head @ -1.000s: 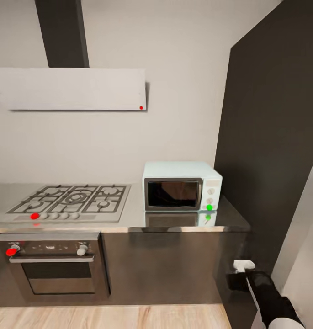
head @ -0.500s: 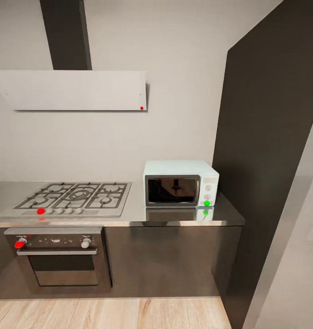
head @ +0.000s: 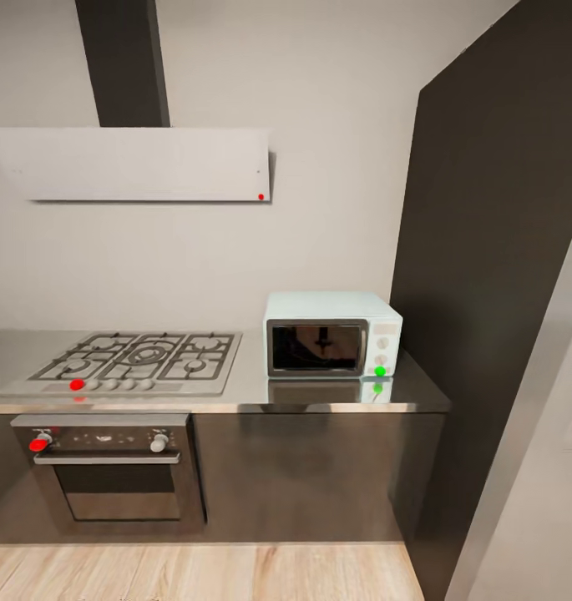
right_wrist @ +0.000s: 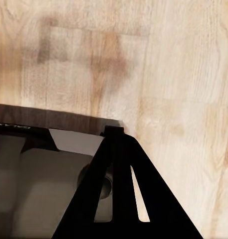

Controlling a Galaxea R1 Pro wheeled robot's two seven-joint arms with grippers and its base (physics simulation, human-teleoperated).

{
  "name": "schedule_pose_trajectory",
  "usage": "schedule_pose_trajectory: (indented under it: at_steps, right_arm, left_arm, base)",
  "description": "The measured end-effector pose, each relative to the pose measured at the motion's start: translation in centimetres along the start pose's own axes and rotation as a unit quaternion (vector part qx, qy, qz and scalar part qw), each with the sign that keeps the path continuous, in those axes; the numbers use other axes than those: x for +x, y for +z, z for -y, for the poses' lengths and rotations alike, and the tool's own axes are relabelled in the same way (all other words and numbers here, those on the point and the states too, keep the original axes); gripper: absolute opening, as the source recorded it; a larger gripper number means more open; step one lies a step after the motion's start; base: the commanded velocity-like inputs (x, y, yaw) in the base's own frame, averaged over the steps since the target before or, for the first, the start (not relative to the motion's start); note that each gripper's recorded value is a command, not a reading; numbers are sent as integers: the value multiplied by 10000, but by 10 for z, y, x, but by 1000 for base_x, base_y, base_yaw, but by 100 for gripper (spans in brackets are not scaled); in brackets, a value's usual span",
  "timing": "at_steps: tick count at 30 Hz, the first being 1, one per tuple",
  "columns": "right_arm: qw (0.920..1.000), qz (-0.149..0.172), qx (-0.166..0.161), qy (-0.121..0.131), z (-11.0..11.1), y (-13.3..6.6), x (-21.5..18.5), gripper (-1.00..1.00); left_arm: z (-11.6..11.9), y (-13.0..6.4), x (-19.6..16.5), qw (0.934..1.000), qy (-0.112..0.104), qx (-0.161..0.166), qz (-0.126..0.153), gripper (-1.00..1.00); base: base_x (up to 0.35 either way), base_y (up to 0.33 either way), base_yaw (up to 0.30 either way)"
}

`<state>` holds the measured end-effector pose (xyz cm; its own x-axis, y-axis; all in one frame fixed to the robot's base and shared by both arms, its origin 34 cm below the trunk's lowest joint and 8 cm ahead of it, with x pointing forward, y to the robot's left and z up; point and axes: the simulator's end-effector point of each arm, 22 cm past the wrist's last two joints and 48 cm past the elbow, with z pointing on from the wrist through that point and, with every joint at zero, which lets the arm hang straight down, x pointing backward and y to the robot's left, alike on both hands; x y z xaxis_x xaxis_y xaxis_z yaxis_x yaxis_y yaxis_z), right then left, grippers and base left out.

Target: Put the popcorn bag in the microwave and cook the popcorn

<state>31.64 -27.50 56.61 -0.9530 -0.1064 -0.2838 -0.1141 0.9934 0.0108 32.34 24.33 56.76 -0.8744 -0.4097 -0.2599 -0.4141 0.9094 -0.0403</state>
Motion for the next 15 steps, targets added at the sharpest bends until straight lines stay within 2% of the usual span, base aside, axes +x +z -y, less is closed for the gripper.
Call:
schedule_pose_trajectory:
  at_steps: [2,6,7,9,11,12,13,14,15]
  right_arm:
    - [10000,-16,5,2,1,0,1,-100]
    - [10000,-41,7,3,1,0,3,-100]
    - [10000,-47,6,2,1,1,4,-100]
    - [10000,-59,5,3,1,1,5,-100]
    - [10000,-65,5,4,1,1,5,-100]
    - [9990,-147,344,239,1,-2,40,-100]
    - [9987,-288,233,-356,-13,-4,63,-100]
    - [9982,-242,223,-493,-14,-3,57,-100]
    - [9982,-240,225,-503,-14,-3,57,-100]
  left_arm:
    - [-4,1,-1,10000,15,-30,2,100]
    - [-32,3,-10,9997,33,-232,44,100]
    - [-38,3,-11,9994,36,-327,42,100]
    - [-67,0,-14,9959,31,-902,86,100]
    - [-76,-1,-18,9945,48,-1041,132,100]
    - [-75,-1,-21,9947,58,-1016,174,100]
    - [-75,-1,-21,9946,57,-1016,175,100]
    - [-75,-1,-21,9947,57,-1016,175,100]
    - [-75,-1,-21,9947,57,-1017,174,100]
  base:
    - [0,0,192]
    - [0,0,200]
    - [0,0,201]
    - [0,0,186]
    - [0,0,37]
    - [0,0,0]
    - [0,0,0]
    - [0,0,0]
    - [0,0,0]
